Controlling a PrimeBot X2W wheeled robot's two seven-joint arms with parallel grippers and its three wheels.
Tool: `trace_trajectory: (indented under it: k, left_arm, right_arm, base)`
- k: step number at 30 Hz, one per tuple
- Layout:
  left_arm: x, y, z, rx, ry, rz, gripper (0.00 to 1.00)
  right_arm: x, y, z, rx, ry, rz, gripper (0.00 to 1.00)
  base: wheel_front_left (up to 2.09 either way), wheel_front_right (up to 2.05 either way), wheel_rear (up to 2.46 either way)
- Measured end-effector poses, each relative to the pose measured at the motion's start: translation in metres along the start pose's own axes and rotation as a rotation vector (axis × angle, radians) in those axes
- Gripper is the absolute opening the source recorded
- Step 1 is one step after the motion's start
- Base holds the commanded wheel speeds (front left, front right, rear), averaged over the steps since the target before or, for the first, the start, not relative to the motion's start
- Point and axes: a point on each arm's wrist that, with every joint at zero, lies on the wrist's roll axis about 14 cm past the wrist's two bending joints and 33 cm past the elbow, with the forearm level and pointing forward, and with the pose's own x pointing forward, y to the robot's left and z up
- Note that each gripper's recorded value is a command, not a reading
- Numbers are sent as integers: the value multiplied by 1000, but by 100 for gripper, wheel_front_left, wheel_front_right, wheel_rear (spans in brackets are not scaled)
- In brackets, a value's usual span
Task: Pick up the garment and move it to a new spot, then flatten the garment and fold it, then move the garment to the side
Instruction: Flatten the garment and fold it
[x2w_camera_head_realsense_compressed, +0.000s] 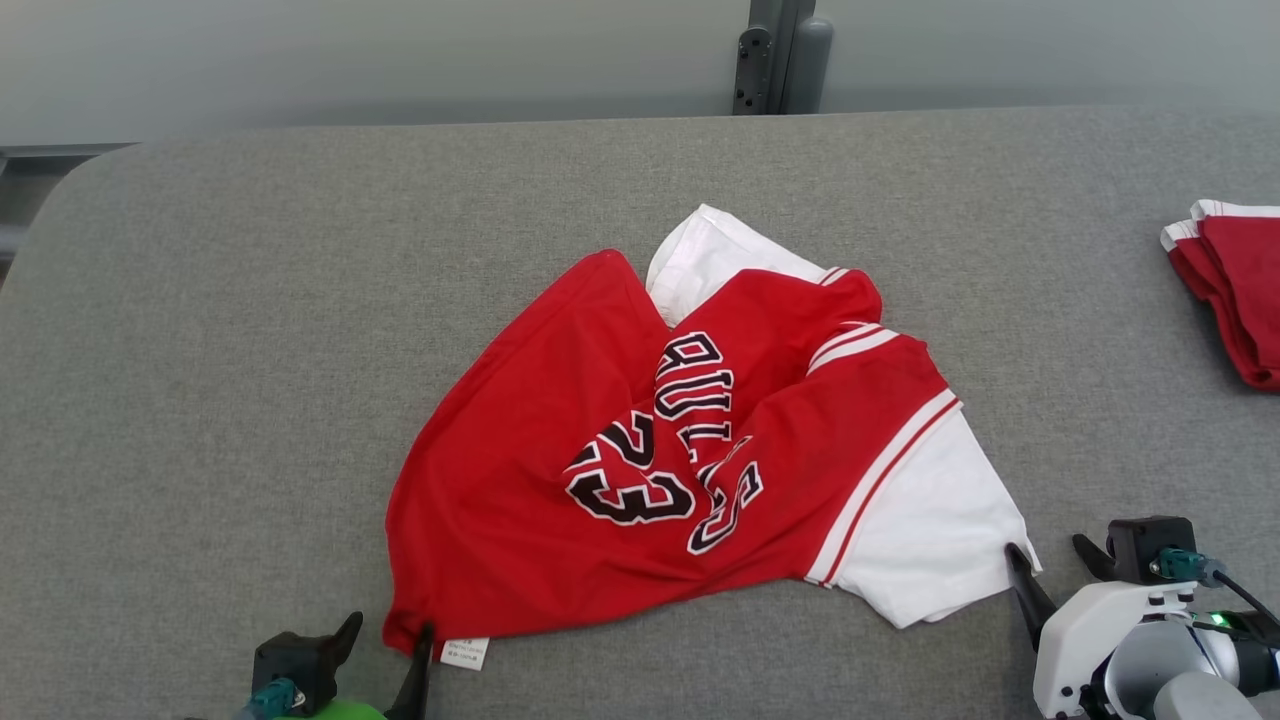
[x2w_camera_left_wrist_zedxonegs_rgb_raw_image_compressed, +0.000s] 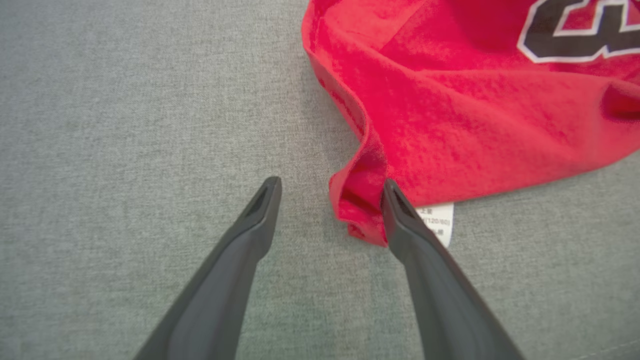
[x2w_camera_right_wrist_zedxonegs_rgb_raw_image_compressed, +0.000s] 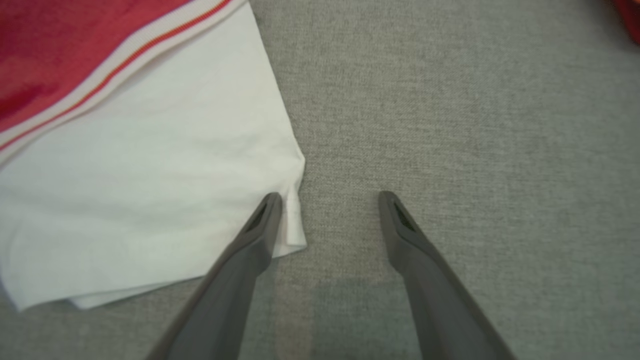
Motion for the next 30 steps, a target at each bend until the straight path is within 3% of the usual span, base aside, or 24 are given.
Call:
trace_trajectory:
  k: [20,21,22,23,24,25,26,30]
  left_arm:
    - [-3,-10,-10,-40,71,-51,100]
    - [-1,-9,-11,-40,72,-51,86]
    - [0,-9,-11,-36,73,-53,58]
    - [1,-9,-12,-33,74,-55,41]
    - [3,-9,-12,-34,77,-57,14]
    - [4,-11,-13,-37,82,-63,0]
    - [5,-11,-14,-35,87,-68,0]
    - [5,-12,-8,-38,72,-80,0]
  right_arm:
    - [12,13,-1,-1,19,47,100]
    - [13,15,-1,5,24,52,100]
    - [14,16,-3,12,32,56,100]
    - [14,19,-4,17,40,66,100]
    - [15,22,-4,23,44,77,63]
    - [16,24,-4,35,44,86,63]
    - [16,27,-3,48,44,99,0]
    - [13,39,1,97,40,150,0]
  base:
    - [0,0,0]
    - [0,0,0]
    - [0,0,0]
    - [0,0,0]
    - [0,0,0]
    - [0,0,0]
    - [0,0,0]
    - [0,0,0]
